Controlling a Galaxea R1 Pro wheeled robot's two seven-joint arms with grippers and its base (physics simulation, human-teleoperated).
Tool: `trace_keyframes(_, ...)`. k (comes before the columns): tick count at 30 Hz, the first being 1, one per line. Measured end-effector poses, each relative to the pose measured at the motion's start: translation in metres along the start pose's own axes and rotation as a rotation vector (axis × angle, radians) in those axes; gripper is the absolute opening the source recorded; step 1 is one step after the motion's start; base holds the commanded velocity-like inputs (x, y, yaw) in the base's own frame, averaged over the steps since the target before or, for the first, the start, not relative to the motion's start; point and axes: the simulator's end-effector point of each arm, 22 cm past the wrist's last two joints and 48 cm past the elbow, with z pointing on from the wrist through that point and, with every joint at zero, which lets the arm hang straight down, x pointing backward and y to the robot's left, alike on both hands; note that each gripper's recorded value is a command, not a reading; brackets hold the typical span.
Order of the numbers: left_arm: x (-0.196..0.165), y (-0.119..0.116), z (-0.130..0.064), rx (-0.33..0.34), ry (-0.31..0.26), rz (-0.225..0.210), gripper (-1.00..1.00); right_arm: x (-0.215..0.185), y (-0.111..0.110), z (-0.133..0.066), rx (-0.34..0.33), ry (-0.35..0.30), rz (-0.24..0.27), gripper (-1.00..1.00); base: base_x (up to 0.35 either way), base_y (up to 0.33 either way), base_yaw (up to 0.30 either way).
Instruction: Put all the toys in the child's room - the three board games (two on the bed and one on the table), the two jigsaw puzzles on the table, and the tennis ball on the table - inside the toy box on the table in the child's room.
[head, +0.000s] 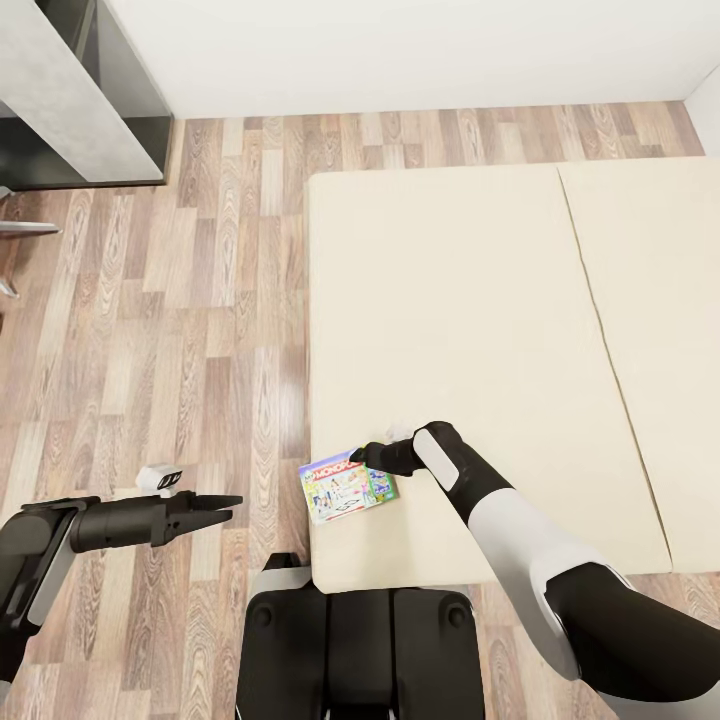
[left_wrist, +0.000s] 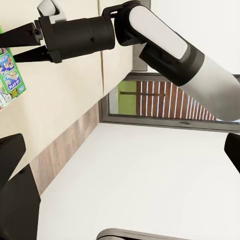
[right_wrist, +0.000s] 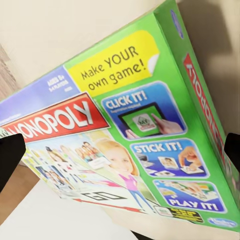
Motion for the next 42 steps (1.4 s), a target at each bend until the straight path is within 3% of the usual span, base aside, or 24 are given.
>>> trace_keyframes(42,0.0,-0.0002,0.0006,0.001,-0.001,0.0,1.0,0.0002,0.0,0.0001,0.0,0.001,0.0,1.0,-0.004,0.027,0.0)
